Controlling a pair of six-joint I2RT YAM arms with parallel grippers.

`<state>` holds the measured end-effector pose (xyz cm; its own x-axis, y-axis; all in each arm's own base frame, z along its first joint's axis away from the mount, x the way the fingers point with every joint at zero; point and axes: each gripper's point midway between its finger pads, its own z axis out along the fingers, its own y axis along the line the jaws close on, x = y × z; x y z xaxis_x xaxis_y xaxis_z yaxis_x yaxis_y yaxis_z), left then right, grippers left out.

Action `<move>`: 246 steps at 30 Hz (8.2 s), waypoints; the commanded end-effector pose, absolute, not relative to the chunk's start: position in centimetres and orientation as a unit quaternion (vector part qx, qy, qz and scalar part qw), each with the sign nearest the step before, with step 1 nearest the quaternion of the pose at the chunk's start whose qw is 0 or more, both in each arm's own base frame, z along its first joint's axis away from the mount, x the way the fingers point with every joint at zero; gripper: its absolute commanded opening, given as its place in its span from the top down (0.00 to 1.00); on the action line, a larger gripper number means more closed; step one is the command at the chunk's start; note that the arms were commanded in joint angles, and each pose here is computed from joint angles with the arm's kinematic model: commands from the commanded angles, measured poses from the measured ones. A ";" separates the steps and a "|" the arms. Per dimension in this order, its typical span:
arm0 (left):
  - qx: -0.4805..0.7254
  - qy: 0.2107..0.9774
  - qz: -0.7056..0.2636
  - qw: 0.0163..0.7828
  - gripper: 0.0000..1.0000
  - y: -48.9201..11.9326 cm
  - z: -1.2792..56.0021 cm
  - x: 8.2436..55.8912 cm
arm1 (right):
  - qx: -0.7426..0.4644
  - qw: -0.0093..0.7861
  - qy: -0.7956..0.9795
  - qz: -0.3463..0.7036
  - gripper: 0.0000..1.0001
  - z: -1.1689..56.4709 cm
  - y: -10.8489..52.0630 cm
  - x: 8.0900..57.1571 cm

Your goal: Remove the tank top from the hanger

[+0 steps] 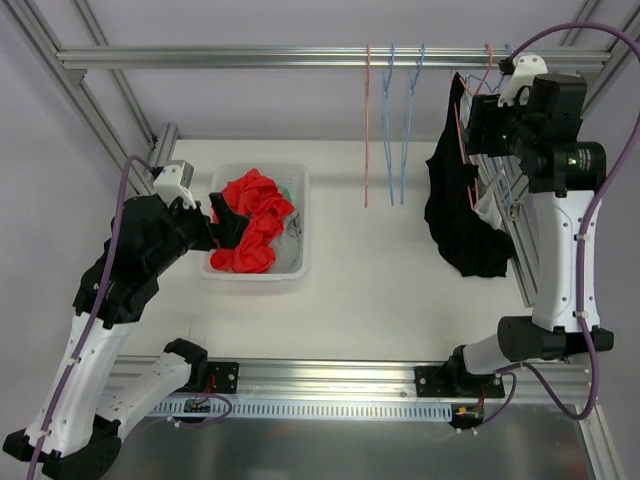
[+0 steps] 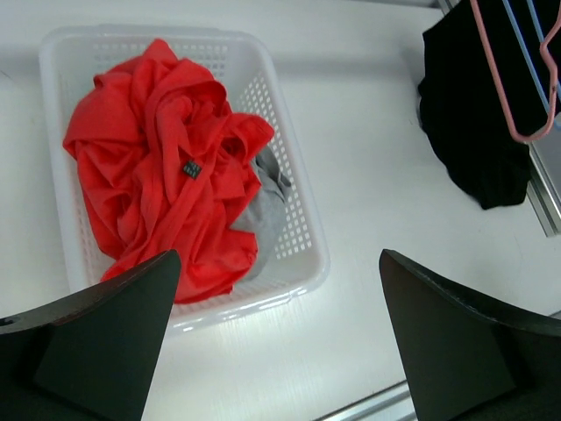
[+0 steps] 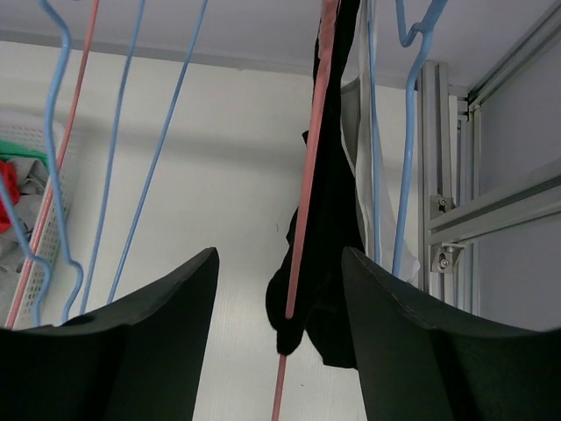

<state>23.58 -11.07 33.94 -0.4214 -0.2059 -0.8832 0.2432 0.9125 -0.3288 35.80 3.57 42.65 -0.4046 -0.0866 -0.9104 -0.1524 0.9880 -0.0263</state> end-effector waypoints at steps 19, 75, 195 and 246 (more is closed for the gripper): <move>0.081 0.839 -0.209 0.496 0.01 -10.7 27.2 18.8 | -0.051 0.550 0.831 0.072 0.87 41.3 4.1 42.1; 0.414 0.577 -0.469 0.526 0.13 -47.4 48.0 20.9 | -0.060 0.646 0.711 0.271 1.00 46.7 8.6 4.1; 0.386 0.855 -0.205 0.280 0.01 -43.0 8.4 17.2 | 0.016 0.678 0.720 0.146 0.01 45.2 4.6 21.2; 0.038 0.780 -0.065 0.621 1.00 -16.9 43.3 28.5 | -0.085 0.719 0.660 0.202 0.01 44.7 7.0 8.2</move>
